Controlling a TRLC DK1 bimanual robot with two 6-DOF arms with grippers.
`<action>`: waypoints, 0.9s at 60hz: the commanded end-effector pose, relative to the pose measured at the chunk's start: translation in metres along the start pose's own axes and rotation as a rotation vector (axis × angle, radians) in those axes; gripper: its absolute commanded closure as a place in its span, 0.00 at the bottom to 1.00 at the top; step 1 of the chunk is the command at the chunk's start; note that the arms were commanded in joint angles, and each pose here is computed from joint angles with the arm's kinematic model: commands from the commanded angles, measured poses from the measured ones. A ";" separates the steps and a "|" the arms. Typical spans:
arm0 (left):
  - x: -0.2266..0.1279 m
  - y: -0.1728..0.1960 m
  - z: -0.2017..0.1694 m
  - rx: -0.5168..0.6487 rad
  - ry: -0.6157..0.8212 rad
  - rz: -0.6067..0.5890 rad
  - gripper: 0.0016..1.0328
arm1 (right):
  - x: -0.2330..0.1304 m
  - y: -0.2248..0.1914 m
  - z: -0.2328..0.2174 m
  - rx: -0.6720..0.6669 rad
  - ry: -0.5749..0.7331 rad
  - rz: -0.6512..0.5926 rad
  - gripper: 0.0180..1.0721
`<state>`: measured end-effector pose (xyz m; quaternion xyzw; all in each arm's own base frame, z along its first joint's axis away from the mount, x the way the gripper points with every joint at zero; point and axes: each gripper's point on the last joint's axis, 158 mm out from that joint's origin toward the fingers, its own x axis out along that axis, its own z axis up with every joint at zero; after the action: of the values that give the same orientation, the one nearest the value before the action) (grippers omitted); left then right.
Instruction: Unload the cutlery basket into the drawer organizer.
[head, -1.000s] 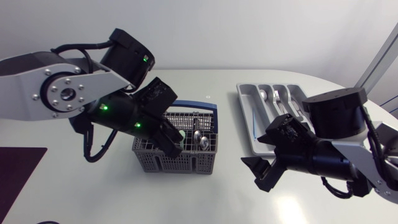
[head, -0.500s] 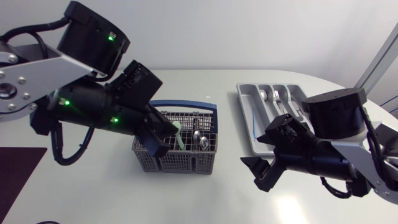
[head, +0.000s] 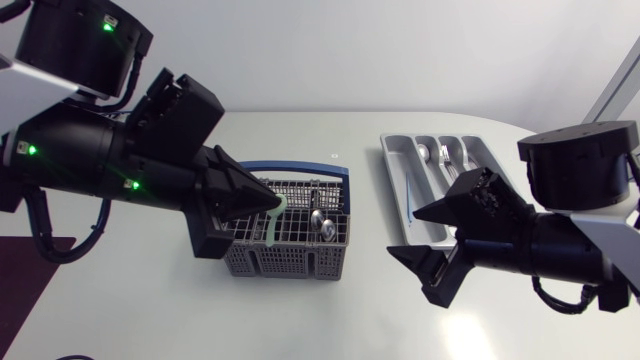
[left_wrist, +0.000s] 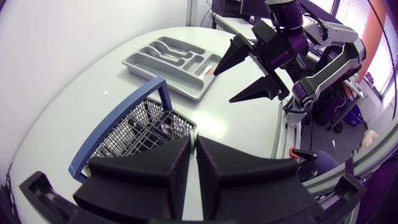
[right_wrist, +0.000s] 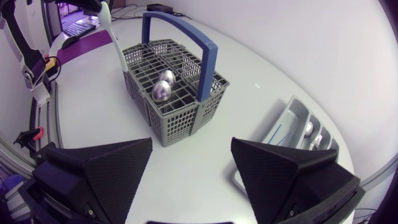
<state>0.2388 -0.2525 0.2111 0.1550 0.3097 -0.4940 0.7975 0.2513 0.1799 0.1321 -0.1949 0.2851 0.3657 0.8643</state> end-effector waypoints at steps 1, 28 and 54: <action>0.000 0.003 0.007 0.026 -0.014 -0.003 0.90 | 0.000 -0.001 0.002 -0.012 -0.003 0.002 0.13; 0.012 0.007 0.023 0.012 -0.068 -0.064 0.90 | 0.000 0.010 0.020 -0.019 -0.065 0.069 0.13; -0.001 0.007 0.044 -0.155 -0.199 -0.352 0.90 | -0.016 0.011 0.045 -0.023 -0.196 0.139 0.10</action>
<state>0.2559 -0.2688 0.2308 0.0140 0.2940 -0.5990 0.7447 0.2448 0.2004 0.1544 -0.1443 0.2437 0.4384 0.8530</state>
